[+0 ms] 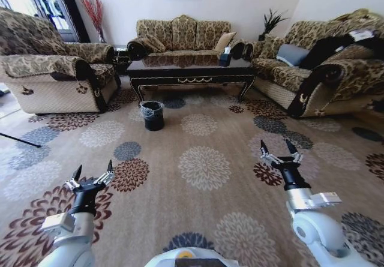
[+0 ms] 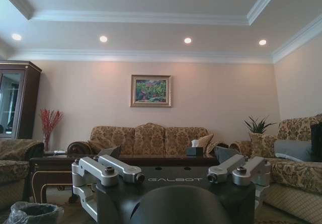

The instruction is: Move to the front of the table and pick up the trash from the floor, then place it into the trash bin.

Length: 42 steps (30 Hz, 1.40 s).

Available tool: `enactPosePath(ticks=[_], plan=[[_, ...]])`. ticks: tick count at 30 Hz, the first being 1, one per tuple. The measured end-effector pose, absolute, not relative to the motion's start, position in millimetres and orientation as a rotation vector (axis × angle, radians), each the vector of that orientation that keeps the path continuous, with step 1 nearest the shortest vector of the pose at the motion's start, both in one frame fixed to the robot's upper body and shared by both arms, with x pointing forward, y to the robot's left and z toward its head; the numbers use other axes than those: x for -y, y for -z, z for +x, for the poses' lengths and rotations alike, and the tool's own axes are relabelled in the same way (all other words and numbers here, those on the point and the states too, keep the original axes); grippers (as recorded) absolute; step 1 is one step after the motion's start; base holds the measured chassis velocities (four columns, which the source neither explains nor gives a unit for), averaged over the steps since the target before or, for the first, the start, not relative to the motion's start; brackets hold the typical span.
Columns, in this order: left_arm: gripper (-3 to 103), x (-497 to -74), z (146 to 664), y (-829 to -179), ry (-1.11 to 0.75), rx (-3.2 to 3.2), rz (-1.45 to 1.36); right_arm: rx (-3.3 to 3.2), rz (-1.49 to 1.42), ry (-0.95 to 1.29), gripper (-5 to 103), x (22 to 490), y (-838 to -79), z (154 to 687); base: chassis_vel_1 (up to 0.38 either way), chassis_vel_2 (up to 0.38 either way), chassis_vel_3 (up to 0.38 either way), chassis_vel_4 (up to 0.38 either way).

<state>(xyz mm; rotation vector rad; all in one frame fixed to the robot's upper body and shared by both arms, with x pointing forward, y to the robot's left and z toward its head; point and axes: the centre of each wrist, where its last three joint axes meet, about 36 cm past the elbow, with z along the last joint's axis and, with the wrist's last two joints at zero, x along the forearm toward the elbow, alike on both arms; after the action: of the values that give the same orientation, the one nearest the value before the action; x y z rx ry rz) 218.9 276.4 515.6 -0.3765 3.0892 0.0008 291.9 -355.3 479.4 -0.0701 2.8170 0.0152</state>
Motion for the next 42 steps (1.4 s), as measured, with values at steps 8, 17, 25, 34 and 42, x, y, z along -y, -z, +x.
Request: enactPosePath(ticks=[8, 17, 25, 34, 42], plan=[[100, -276.4, 220.5, -516.7, -0.002, -3.083, -0.367, -2.814, -0.067, -0.007, 100, 356.9, -478.1, 293.4, 0.023, -0.192, -0.040, 0.176], [100, -277.9, 222.7, -518.7, -0.006, -3.075, -0.362, -2.812, -0.080, -0.018, 100, 354.9, -475.3, 295.7, 0.008, 0.046, -0.007, -0.028], [100, -279.1, 223.3, -519.6, -0.008, -3.071, -0.367, -2.807, -0.088, -0.017, 100, 356.2, -473.5, 296.8, 0.118, -0.038, -0.130, 0.037], [100, -279.2, 221.8, -518.6, -0.003, -3.079, -0.378, -2.784, -0.090, -0.032, 100, 355.4, -474.0, 297.0, 0.170, -0.100, -0.169, 0.111], [100, -278.4, 220.5, -517.5, 0.001, -3.083, -0.385, -2.794, -0.079, -0.010, 100, 356.4, -477.7, 290.1, 0.003, -0.011, -0.008, 0.006]])
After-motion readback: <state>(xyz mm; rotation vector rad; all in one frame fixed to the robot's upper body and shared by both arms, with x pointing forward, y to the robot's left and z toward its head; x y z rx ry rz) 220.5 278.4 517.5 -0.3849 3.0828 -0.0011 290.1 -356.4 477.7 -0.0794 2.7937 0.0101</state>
